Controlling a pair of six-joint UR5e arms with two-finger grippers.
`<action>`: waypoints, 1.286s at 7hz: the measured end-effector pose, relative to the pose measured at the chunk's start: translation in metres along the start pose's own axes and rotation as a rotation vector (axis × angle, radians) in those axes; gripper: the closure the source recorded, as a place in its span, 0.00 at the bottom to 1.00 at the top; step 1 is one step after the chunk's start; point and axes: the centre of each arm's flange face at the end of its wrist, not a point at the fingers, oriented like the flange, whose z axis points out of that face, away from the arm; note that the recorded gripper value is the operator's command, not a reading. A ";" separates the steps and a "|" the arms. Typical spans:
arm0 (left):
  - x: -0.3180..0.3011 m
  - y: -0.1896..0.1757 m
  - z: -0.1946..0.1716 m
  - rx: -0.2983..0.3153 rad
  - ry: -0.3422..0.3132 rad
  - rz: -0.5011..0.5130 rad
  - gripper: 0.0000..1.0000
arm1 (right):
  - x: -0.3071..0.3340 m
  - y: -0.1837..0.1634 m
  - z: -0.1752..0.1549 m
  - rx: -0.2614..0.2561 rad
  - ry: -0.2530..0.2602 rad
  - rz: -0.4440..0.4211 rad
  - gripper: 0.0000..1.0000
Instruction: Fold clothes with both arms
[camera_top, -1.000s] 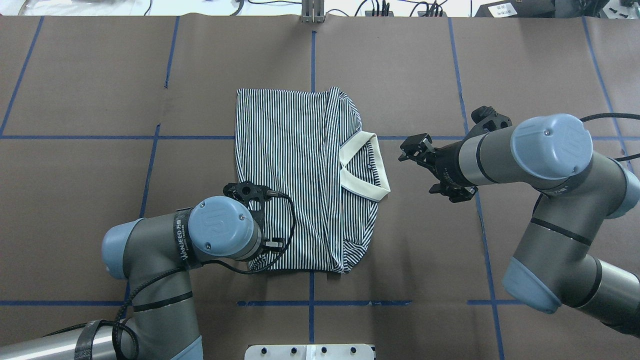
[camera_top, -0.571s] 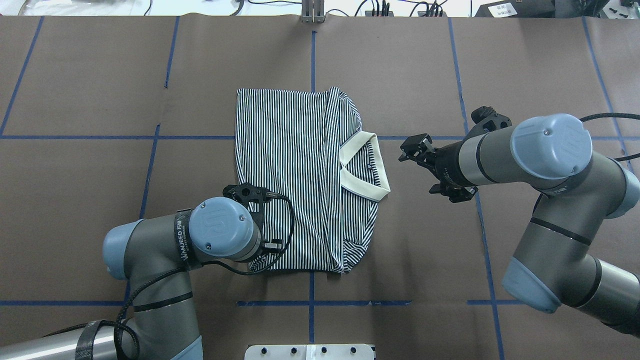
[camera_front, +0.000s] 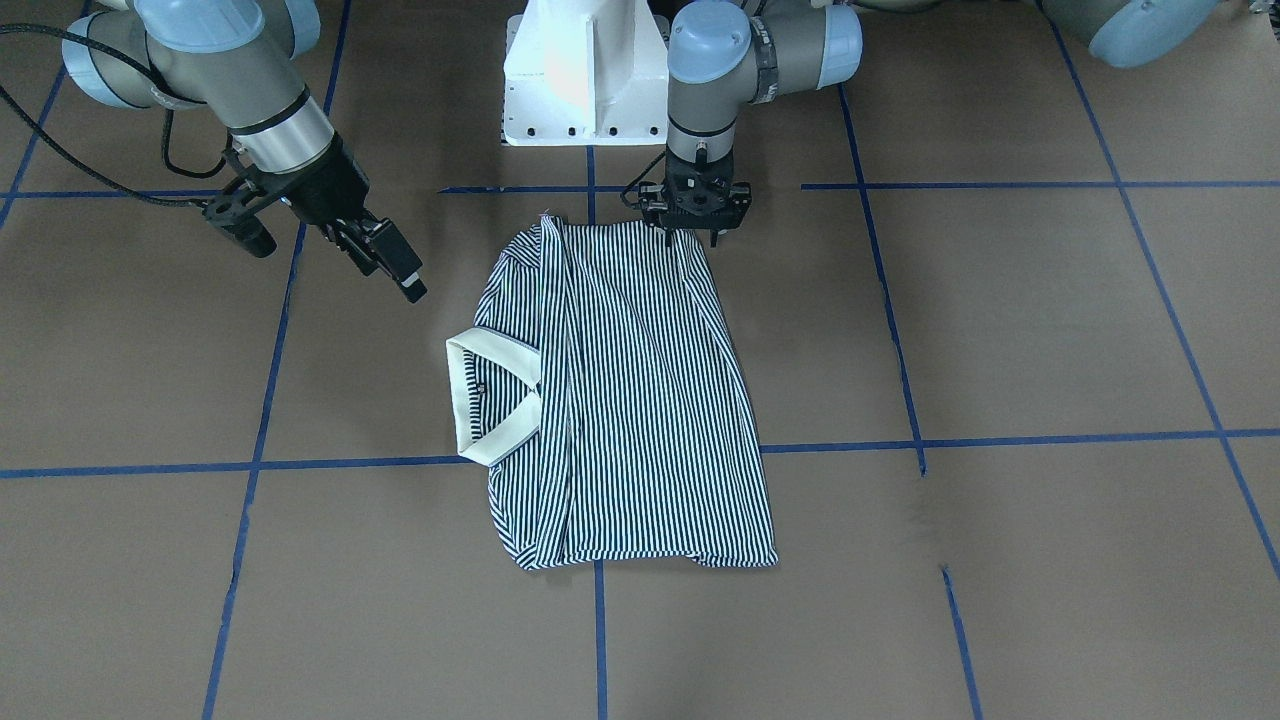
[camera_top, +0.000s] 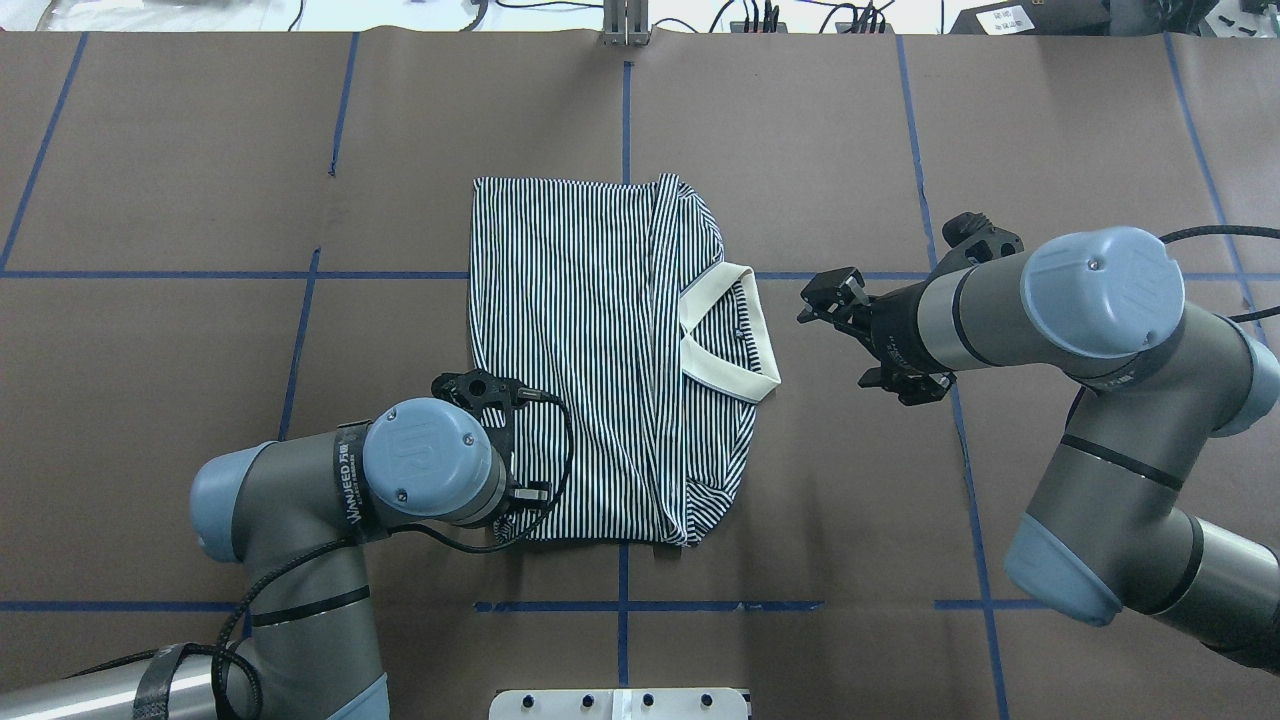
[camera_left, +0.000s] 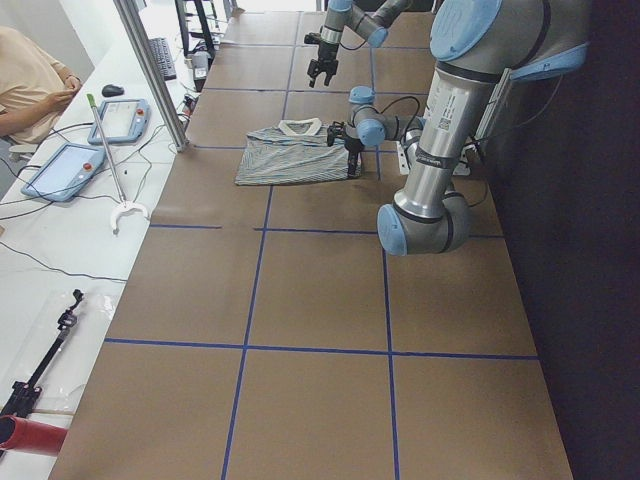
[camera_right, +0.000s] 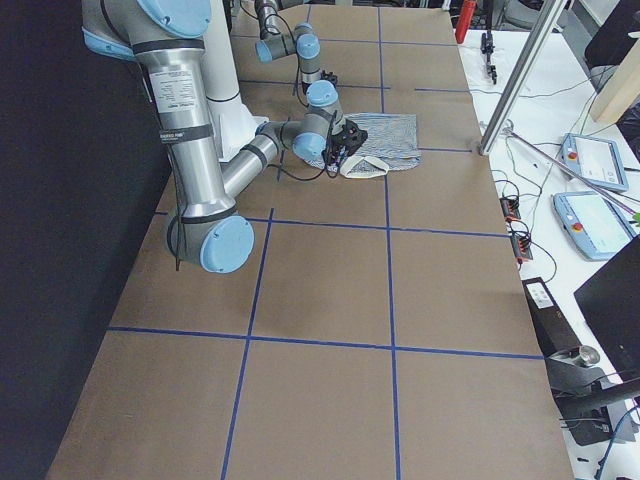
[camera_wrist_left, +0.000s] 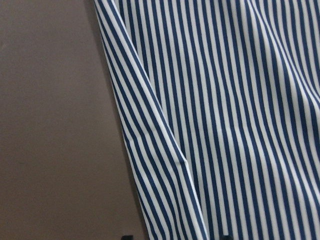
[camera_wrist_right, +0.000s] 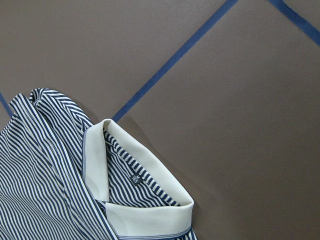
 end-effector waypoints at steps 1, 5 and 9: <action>-0.011 0.000 0.001 0.001 -0.010 -0.002 0.35 | 0.000 0.000 0.000 0.000 0.000 0.000 0.00; -0.047 -0.011 -0.027 0.035 -0.007 -0.024 0.37 | -0.010 0.003 0.003 -0.003 -0.008 -0.001 0.00; -0.075 -0.064 -0.105 0.118 0.097 -0.094 0.37 | -0.075 0.060 0.051 0.001 0.104 -0.010 0.00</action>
